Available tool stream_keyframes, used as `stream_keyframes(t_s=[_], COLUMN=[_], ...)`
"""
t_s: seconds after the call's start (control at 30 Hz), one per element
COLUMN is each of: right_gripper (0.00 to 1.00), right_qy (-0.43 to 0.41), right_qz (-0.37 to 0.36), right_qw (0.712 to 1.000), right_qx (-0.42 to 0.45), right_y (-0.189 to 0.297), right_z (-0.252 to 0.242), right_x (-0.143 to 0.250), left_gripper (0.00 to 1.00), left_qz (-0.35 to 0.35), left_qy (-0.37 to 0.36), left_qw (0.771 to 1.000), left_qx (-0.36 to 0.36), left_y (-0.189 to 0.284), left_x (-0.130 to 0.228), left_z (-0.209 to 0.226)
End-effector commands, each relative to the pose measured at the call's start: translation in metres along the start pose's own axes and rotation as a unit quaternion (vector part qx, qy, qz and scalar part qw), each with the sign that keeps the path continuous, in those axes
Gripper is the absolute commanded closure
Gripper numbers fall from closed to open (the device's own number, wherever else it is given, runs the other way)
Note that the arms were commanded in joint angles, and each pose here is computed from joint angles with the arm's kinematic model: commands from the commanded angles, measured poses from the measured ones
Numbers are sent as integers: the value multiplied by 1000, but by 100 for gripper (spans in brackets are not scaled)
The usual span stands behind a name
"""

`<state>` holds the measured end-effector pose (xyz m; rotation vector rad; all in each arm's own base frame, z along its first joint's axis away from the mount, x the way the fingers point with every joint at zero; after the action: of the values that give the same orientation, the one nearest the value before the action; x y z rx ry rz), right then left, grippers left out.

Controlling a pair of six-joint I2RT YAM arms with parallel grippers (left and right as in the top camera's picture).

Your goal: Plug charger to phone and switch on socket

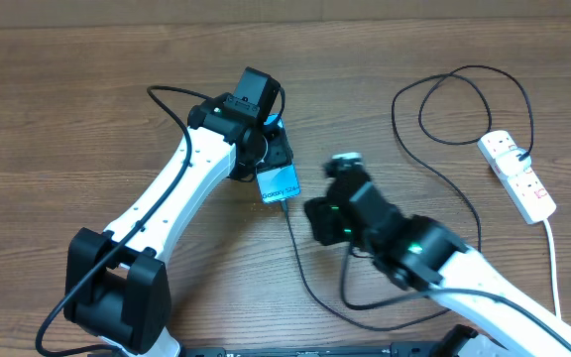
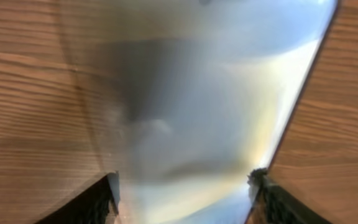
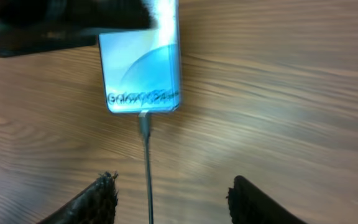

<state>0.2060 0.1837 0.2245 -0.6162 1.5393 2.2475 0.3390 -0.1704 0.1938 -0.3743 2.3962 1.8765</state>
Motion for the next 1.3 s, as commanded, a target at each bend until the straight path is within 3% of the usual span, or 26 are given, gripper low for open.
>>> stream_keyframes(t_s=[0.0, 0.2, 0.37, 0.57, 1.07, 1.27], right_gripper=[37, 33, 38, 23, 21, 10], right_qy=[-50, -69, -86, -86, -88, -103], right_qz=[-34, -5, 13, -26, -7, -22], right_qw=[998, 997, 995, 993, 990, 990], right_qx=[15, 41, 55, 80, 110, 99], right_y=[29, 41, 40, 40, 17, 14], right_z=[-17, -33, -37, -41, -42, -38], right_x=[-12, 1, 7, -1, -2, -7], left_gripper=[73, 72, 74, 73, 71, 71], left_qz=[1, 28, 65, 73, 38, 44], left_qy=[-53, -94, -91, -81, -83, -81], left_qw=[998, 995, 993, 994, 995, 995], left_qx=[17, 32, 32, 26, 47, 43], left_y=[-6, -29, -53, -64, -65, -65], left_x=[0, 1, 6, 6, -5, -3], left_z=[-11, -15, -13, -12, -20, -18])
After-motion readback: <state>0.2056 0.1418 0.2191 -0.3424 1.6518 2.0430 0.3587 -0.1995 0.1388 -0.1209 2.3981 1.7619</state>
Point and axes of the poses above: each gripper's point midway between its finger pads, its own y axis back along the fingers, its own z axis along the line the jaws close on, x = y × z, the point moved 8 cm from there along y, back along the fingers, and after that the axes turned 5 degrees about -y, right-handed, at the moved point
